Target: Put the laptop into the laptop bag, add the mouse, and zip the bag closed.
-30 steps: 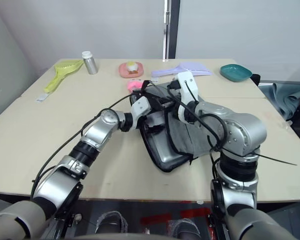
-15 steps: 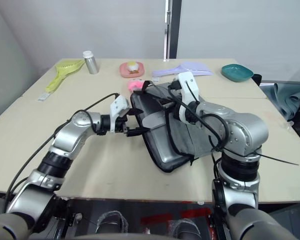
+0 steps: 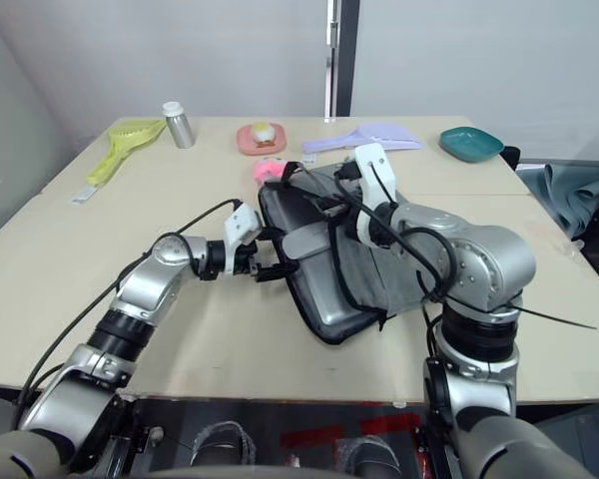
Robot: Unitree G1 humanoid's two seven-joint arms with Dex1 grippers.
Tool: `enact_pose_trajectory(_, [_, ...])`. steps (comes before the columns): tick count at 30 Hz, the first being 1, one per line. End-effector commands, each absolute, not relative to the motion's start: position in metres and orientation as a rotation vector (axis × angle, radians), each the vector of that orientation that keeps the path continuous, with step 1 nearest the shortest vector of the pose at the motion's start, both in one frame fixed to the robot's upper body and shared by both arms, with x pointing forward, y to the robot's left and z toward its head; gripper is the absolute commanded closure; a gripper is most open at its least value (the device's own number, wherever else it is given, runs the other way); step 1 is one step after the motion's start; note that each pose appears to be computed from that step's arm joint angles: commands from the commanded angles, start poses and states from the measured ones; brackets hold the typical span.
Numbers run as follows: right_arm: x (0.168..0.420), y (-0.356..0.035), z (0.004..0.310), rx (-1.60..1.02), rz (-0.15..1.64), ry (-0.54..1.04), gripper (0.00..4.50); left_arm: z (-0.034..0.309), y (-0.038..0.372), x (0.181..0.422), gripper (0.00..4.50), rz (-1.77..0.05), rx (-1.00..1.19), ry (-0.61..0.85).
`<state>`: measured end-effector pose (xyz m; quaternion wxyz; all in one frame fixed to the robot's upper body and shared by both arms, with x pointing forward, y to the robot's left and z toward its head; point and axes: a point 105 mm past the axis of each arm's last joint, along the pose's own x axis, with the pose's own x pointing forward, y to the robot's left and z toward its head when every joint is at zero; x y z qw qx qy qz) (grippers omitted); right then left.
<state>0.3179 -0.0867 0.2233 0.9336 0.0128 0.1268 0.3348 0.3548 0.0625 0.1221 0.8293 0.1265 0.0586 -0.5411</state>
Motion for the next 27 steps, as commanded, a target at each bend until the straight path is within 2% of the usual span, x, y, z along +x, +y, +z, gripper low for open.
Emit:
enact_pose_trajectory(1, [0.311,-0.083,0.241,-0.004,0.711,0.169,4.50,0.129,0.059,0.362,0.02,-1.129,0.276,0.091])
enact_pose_trajectory(5, [0.311,-0.083,0.241,-0.005,0.706,0.169,4.50,0.122,0.056,0.363,0.02,-1.137,0.270,0.106])
enact_pose_trajectory(8, [0.311,-0.084,0.241,-0.006,0.704,0.168,4.50,0.120,0.052,0.365,0.83,-1.136,0.241,0.113])
enact_pose_trajectory(11, [0.311,-0.084,0.241,-0.007,0.704,0.167,4.50,0.121,0.047,0.366,1.89,-1.136,0.228,0.102])
enact_pose_trajectory(27, [0.309,-0.080,0.240,-0.004,0.716,0.167,4.50,0.121,0.023,0.374,1.93,-1.122,0.225,0.082])
